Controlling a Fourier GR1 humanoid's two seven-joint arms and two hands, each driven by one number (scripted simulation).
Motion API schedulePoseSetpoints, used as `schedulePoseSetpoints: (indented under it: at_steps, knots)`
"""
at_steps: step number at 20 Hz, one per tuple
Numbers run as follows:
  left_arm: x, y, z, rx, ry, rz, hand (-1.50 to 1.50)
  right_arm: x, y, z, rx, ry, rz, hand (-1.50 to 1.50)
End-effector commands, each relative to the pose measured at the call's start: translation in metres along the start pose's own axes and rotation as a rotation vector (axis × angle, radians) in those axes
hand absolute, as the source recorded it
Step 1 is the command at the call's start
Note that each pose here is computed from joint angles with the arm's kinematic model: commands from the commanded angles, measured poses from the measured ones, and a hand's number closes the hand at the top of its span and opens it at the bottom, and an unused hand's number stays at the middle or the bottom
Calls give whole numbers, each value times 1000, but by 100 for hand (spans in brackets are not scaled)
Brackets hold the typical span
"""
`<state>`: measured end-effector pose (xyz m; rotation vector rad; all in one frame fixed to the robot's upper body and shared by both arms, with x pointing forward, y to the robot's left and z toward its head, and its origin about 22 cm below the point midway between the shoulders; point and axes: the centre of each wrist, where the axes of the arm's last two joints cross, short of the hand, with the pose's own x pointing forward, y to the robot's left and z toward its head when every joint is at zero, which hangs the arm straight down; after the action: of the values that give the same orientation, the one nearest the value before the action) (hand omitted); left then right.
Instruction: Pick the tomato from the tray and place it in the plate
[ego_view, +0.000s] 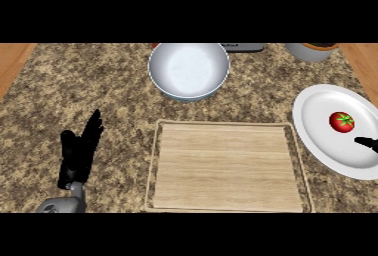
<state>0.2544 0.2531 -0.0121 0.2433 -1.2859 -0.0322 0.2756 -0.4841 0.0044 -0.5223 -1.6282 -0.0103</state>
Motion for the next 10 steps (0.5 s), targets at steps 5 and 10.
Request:
schedulePoseSetpoints:
  at_steps: [5, 10]
  knots:
    - [1, -15, 3, 6, 0, -3, 0, -21, 13, 9, -42, 54, 97, -150]
    - [13, -12, 25, -15, -13, 14, 0, -14, -8, 7, -60, 72, 112, -150]
